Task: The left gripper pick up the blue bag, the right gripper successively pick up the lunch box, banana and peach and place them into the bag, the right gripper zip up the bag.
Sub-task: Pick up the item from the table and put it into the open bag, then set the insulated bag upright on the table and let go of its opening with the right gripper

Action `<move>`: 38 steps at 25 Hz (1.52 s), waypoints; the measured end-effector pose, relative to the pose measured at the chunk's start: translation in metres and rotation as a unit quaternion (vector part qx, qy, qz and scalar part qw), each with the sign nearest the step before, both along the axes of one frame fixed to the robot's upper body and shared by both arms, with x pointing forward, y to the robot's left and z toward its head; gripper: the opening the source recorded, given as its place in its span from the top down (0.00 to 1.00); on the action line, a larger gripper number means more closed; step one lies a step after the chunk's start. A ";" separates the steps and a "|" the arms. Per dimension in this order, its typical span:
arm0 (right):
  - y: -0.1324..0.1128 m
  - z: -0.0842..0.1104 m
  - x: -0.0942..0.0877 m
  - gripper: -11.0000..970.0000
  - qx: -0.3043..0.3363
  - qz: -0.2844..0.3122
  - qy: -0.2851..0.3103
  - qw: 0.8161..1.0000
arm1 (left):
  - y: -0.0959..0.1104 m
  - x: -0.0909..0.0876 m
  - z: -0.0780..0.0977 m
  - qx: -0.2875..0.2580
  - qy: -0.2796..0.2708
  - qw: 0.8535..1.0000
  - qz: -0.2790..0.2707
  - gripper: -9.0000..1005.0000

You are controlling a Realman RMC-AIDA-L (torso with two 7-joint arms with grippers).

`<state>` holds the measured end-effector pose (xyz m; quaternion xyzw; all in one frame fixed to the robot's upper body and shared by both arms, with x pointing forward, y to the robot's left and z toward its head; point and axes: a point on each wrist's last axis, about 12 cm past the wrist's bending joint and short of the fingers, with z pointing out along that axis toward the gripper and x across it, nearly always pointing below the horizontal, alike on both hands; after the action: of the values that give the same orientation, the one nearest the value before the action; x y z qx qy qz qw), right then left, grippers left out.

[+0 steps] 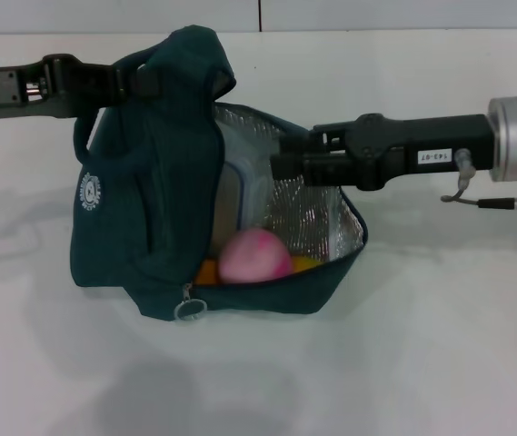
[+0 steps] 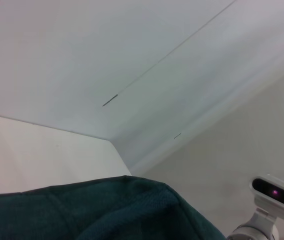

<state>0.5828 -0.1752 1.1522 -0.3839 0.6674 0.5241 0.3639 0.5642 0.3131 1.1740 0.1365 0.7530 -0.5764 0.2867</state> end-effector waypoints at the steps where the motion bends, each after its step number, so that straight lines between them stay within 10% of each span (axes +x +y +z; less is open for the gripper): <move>1: -0.002 0.001 0.000 0.60 0.004 -0.002 0.000 1.000 | 0.000 0.000 0.000 0.000 0.000 1.000 0.000 0.96; 13: -0.080 -0.041 -0.032 0.44 0.083 -0.150 0.131 0.977 | 0.002 0.000 0.000 -0.001 0.000 1.000 0.004 0.96; 23: -0.060 -0.078 -0.045 0.30 0.048 -0.128 0.225 0.965 | -0.001 0.001 0.000 0.001 0.000 1.000 0.002 0.96; 38: -0.053 -0.081 -0.044 0.49 0.033 -0.124 0.207 0.970 | -0.002 0.001 -0.001 0.001 0.001 1.000 0.000 0.96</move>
<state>0.5390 -0.2284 1.0714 -0.1692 0.7531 0.5647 0.2921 0.5651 0.3114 1.1734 0.1363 0.7540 -0.5756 0.2856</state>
